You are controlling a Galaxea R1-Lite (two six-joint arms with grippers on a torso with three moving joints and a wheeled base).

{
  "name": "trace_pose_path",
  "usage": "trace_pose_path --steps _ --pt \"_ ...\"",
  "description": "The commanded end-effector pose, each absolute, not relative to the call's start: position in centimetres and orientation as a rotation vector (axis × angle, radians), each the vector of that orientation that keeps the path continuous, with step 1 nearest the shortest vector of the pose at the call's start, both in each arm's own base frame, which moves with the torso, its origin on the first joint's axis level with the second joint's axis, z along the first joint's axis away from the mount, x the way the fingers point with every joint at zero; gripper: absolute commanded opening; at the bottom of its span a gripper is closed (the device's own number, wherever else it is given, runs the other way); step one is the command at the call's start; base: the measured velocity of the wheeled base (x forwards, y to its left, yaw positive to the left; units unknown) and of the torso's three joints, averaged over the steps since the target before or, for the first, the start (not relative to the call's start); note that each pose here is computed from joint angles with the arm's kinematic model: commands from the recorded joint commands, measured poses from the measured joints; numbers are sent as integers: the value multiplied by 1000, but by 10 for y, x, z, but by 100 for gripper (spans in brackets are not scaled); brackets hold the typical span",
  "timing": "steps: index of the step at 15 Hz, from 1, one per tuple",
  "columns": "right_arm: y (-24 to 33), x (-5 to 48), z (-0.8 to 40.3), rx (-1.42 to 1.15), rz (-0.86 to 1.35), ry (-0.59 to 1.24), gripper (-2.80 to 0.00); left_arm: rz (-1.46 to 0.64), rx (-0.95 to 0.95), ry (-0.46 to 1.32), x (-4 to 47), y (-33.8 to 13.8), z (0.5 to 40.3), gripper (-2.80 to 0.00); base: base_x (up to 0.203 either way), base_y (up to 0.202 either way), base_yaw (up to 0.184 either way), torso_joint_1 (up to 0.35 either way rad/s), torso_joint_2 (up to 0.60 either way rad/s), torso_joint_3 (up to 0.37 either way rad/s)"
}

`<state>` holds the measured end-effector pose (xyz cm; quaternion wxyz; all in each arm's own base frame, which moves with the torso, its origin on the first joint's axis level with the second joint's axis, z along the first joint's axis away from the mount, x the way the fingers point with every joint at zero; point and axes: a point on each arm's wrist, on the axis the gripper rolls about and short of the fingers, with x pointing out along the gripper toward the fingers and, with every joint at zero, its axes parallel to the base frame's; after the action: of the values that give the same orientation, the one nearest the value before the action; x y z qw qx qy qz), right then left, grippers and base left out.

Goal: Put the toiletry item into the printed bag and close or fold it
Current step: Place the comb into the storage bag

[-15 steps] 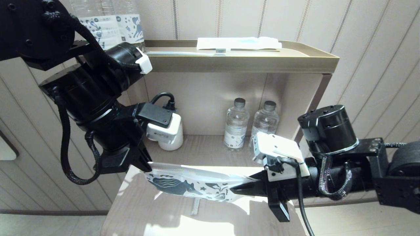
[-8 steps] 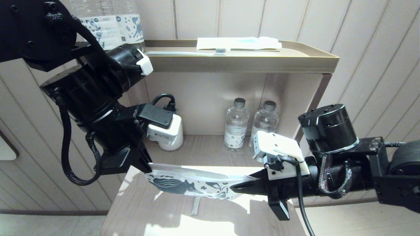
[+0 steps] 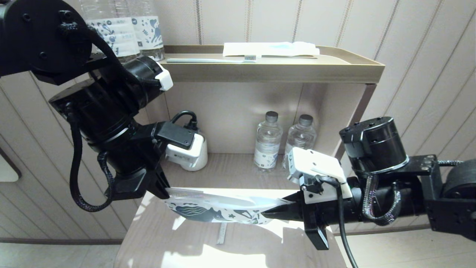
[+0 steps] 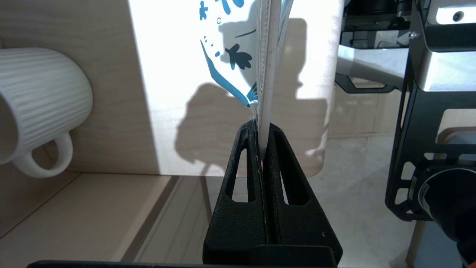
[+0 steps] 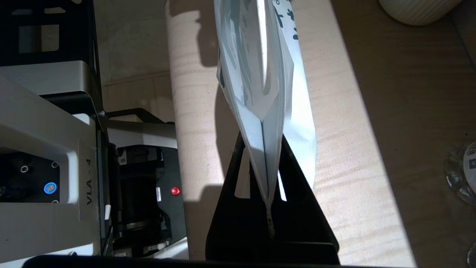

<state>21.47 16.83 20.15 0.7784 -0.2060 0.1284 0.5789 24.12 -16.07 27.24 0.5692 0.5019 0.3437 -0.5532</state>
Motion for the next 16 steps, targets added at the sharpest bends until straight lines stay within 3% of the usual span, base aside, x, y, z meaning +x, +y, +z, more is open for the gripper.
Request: trace_pose_path --steps 1,16 --pt "167 213 204 -447 1255 266 -280 -1310 1180 827 244 -161 269 -280 0 0 0 0 0 0" --pt "171 219 197 -447 1255 270 -280 -1326 1163 841 243 -159 264 -280 0 0 0 0 0 0"
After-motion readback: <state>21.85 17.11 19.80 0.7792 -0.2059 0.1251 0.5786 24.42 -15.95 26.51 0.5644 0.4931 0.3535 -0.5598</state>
